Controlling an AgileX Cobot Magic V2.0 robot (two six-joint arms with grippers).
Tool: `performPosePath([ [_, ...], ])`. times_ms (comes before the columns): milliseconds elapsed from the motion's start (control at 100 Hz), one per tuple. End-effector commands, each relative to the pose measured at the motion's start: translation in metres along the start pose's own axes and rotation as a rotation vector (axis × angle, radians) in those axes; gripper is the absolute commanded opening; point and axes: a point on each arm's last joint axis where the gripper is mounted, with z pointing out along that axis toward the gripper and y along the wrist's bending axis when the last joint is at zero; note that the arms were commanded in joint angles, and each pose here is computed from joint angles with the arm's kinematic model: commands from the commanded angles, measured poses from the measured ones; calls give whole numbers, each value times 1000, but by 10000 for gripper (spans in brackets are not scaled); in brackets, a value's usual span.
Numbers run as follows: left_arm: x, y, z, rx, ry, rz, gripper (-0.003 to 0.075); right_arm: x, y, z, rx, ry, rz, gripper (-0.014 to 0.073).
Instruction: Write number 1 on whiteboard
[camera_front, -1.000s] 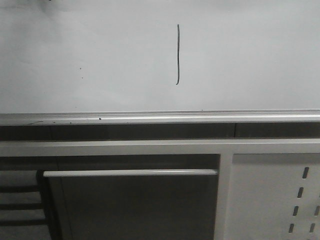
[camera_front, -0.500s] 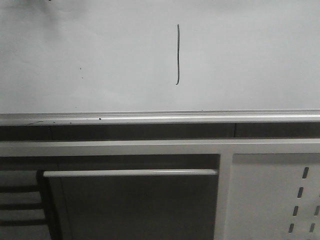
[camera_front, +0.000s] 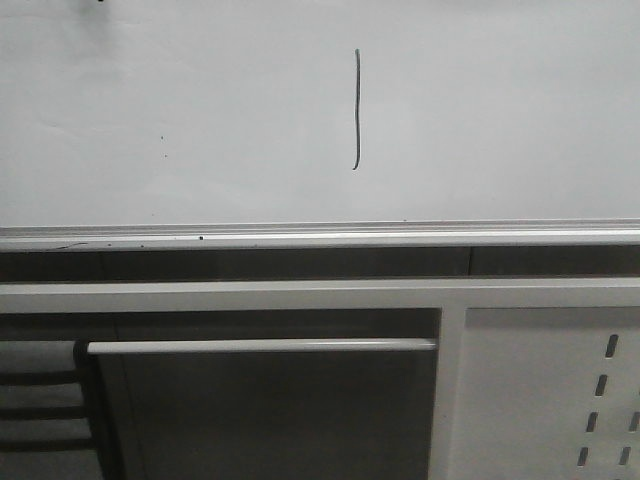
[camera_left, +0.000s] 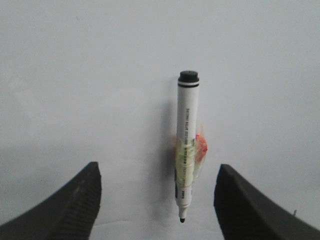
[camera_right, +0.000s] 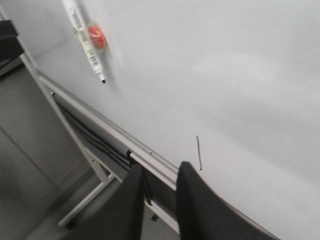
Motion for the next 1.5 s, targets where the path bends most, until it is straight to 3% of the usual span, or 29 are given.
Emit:
performPosePath([
  [0,-15,3,-16,60,-59,-2,340,-9,1,-22,91,-137,4,-49],
  [60,-16,5,-28,110,-70,-2,221,-2,4,-34,139,-179,1,-59],
  [140,-13,5,-41,185,-78,5,-17,17,7,-45,198,-231,5,-59],
  [350,20,3,-66,347,-34,19,-20,86,22,-71,326,-380,1,-65],
  [520,56,-1,-79,475,43,44,-20,147,35,-79,335,-426,-16,-65],
  [650,70,2,-89,500,45,46,-20,179,39,-78,334,-451,-30,-65],
  [720,71,5,-92,490,28,42,-20,182,38,-78,343,-496,-3,-65],
  [950,70,6,-94,489,23,14,-20,186,37,-72,313,-435,9,-65],
  [1490,70,6,-94,491,24,14,-20,186,37,-72,314,-436,9,-65],
])
